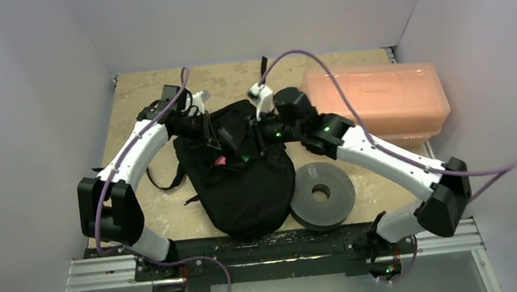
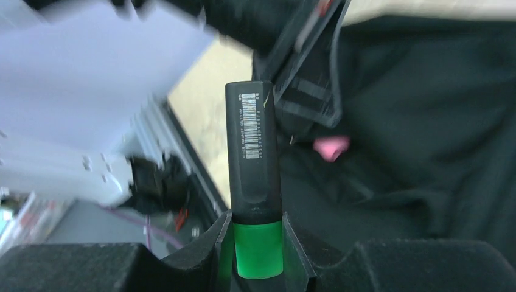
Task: Pack the student bag
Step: Place the stationery in the student bag, then zip the student bag at the center of the board.
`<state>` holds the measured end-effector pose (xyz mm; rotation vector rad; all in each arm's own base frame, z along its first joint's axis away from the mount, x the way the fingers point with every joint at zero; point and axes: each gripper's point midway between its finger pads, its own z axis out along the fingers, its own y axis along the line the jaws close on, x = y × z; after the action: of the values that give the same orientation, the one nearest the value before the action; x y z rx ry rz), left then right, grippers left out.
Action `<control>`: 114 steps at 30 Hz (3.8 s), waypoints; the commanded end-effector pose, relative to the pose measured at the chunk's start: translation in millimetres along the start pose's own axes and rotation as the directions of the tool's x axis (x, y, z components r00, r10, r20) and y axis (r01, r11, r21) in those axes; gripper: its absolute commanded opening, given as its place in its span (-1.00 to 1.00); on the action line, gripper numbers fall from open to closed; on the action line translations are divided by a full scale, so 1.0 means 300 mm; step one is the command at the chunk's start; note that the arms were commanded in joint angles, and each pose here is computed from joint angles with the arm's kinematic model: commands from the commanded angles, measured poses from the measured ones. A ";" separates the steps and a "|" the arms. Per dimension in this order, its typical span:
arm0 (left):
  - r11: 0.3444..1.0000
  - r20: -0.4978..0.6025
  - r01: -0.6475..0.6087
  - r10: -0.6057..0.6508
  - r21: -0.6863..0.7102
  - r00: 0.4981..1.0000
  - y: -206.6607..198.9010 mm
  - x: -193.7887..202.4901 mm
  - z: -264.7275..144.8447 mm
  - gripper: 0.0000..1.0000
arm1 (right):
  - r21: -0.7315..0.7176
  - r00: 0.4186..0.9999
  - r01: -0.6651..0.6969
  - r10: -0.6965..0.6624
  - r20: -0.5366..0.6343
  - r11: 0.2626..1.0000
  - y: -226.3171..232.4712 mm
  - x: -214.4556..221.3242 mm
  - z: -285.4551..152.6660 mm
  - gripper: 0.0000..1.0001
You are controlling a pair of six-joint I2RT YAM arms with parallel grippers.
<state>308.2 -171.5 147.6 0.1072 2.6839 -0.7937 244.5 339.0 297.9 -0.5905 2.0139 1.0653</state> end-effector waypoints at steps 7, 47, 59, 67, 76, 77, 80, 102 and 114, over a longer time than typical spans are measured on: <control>0.998 0.025 -0.037 0.036 0.048 0.999 -0.048 -0.003 -0.029 -1.00 | 0.086 0.938 -0.112 0.134 -0.321 0.990 -0.061 0.410 0.072 -1.00; 0.996 0.048 -0.048 0.045 0.078 0.998 -0.072 0.003 -0.051 -1.00 | 0.444 0.972 -0.187 0.100 0.213 0.876 -0.443 0.175 0.478 0.05; 0.996 0.047 -0.050 0.047 0.076 0.998 -0.069 -0.003 -0.045 -1.00 | 0.342 0.999 0.011 0.005 -0.046 0.940 -0.325 0.293 0.278 0.80; 0.996 0.046 -0.059 0.056 0.068 0.997 -0.065 -0.003 -0.047 -0.84 | -0.010 0.972 0.166 -0.162 0.169 0.986 -0.081 0.222 0.268 0.94; 0.990 0.279 -0.107 0.128 -0.089 0.952 -0.035 -0.064 -0.263 0.46 | 0.154 0.971 0.098 -0.128 0.200 0.983 -0.013 0.212 0.338 0.89; 0.988 0.331 -0.096 0.132 -0.125 0.934 -0.028 -0.070 -0.316 0.67 | 0.176 0.968 0.111 -0.146 0.202 0.978 -0.004 0.216 0.343 0.88; 0.963 0.485 -0.012 0.146 -0.269 0.862 0.031 -0.071 -0.476 0.80 | 0.243 0.963 0.162 -0.206 0.172 0.957 0.008 0.220 0.371 0.87; 0.828 0.695 0.519 -0.245 -0.213 0.676 0.226 0.251 -0.547 0.70 | 0.518 0.862 0.466 -0.501 -0.082 0.717 -0.081 0.307 0.592 -0.42; 0.802 0.489 0.597 -0.510 -0.028 0.708 0.230 0.339 -0.194 0.19 | 0.198 0.996 0.033 -0.048 0.070 0.980 -0.045 0.267 0.510 -1.00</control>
<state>192.3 -55.7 125.7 -0.8507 2.3477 -0.3709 264.2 460.8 137.8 -0.6823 1.9433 0.4615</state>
